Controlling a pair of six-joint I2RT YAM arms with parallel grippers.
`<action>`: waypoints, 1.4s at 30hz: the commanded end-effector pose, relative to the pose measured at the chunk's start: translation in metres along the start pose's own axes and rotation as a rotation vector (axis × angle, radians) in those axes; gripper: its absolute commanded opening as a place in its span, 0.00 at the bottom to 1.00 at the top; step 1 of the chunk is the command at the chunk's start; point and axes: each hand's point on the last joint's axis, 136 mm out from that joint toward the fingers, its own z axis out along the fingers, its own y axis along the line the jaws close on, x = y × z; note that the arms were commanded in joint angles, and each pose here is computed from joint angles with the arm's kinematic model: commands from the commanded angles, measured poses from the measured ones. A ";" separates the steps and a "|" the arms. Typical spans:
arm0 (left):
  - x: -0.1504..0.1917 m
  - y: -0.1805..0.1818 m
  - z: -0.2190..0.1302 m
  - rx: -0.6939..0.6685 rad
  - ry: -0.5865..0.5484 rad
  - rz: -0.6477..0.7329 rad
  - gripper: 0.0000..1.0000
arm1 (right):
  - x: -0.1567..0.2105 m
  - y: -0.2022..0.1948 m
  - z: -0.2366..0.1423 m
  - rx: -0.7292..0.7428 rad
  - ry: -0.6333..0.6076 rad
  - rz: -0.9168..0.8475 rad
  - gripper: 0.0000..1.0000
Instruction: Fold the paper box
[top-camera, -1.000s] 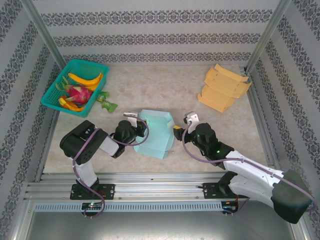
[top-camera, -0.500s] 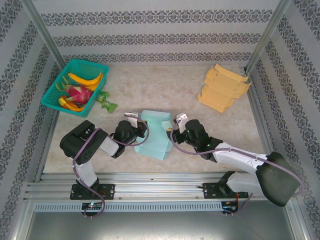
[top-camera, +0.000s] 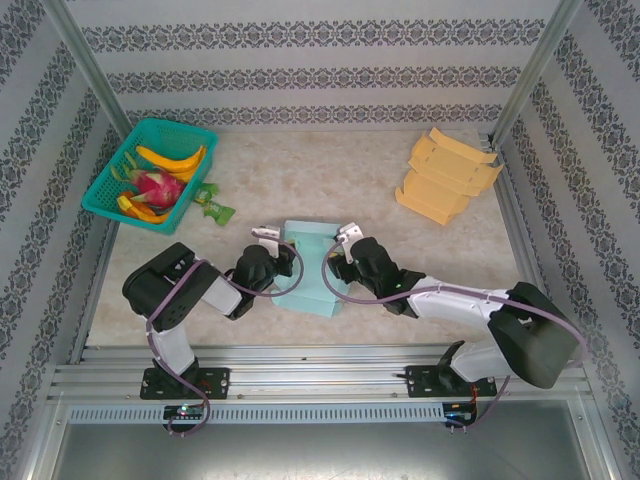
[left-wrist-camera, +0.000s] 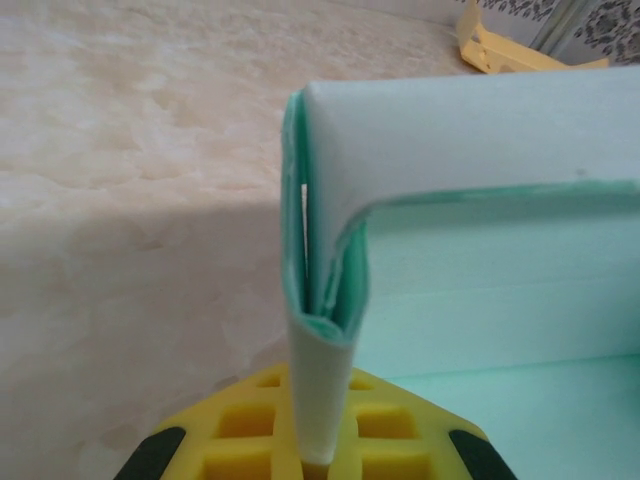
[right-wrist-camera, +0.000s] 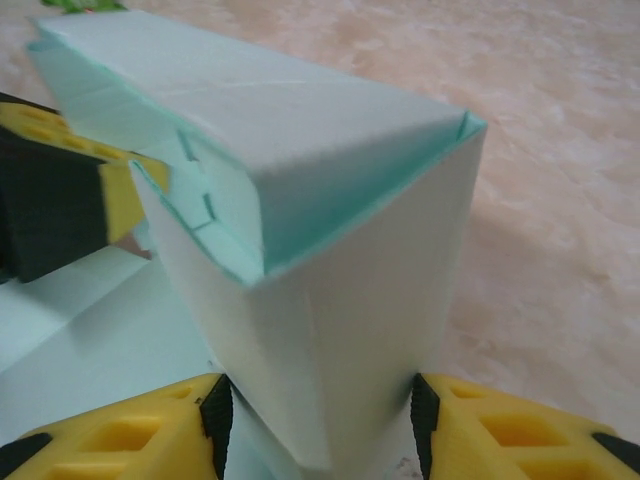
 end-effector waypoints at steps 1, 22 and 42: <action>-0.005 -0.005 0.000 -0.075 -0.056 0.126 0.00 | -0.025 -0.003 0.003 0.048 -0.112 0.016 0.51; 0.001 0.006 0.004 -0.333 -0.096 0.210 0.00 | 0.030 -0.056 0.037 0.390 -0.131 0.090 0.30; -0.004 -0.016 -0.003 -0.448 -0.154 0.235 0.00 | 0.039 -0.119 0.019 0.706 -0.105 0.299 0.28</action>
